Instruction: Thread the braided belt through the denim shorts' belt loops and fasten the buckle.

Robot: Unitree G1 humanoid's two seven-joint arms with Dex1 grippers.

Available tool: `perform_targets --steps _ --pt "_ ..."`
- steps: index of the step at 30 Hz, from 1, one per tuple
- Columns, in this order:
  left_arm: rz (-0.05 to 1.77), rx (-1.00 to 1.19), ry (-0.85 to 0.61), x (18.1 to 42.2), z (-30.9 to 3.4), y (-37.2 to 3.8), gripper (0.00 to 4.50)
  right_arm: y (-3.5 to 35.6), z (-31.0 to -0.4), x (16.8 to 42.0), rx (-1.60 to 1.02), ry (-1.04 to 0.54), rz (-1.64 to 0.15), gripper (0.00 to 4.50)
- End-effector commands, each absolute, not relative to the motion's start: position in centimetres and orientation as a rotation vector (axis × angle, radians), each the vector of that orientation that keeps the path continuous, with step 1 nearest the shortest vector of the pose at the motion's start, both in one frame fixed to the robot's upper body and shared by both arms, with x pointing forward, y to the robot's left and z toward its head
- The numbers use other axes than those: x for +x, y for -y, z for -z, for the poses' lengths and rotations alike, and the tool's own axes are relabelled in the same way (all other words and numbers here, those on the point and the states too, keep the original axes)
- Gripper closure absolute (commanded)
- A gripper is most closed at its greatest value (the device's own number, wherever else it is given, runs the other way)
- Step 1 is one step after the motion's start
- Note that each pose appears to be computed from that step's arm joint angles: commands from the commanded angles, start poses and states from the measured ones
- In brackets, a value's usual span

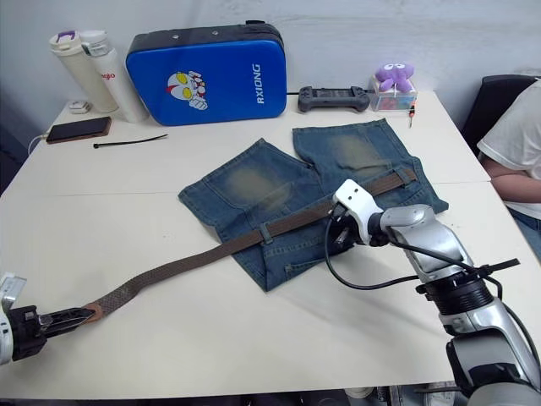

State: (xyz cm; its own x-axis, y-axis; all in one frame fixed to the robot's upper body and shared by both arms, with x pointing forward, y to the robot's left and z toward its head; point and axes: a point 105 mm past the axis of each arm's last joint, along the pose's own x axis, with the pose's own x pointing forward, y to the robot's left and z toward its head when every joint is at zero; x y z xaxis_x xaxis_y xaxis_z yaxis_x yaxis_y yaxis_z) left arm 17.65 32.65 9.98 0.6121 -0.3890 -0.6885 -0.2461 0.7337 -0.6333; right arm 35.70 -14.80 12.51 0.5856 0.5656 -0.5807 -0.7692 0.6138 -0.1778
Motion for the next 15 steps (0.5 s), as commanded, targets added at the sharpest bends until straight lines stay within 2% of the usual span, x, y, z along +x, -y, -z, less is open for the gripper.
perform_targets --steps 1,4,6,7,8,11,14,15 --pt "0.025 -0.754 -0.942 17.6 -9.7 -33.8 4.5 14.7 -12.9 35.7 -0.456 -0.501 -0.802 4.42" --pt "0.02 -0.755 -0.926 17.9 -10.1 -34.2 4.5 14.7 -13.3 35.7 -0.455 -0.491 -0.803 4.42" --pt "0.026 -0.729 -0.915 18.3 -10.5 -34.2 3.58 14.4 -13.7 35.5 -0.445 -0.481 -0.821 4.5" --pt "0.0 -0.71 -0.893 18.7 -10.7 -34.8 3.42 14.2 -13.9 35.4 -0.435 -0.477 -0.835 4.5" --pt "-0.026 -0.689 -0.853 19.4 -11.2 -35.6 2.9 14.1 -14.2 35.2 -0.427 -0.473 -0.852 4.5" --pt "-0.082 -0.624 -0.709 21.4 -13.5 -37.8 1.71 13.4 -15.4 34.1 -0.398 -0.46 -0.93 4.5" --pt "-0.051 -0.484 -0.567 23.6 -16.2 -38.7 0.35 12.9 -17.0 32.7 -0.376 -0.437 -1.022 4.5" --pt "0.001 -0.442 -0.51 24.7 -17.5 -38.0 0.05 12.8 -17.6 32.0 -0.372 -0.431 -1.055 4.5"
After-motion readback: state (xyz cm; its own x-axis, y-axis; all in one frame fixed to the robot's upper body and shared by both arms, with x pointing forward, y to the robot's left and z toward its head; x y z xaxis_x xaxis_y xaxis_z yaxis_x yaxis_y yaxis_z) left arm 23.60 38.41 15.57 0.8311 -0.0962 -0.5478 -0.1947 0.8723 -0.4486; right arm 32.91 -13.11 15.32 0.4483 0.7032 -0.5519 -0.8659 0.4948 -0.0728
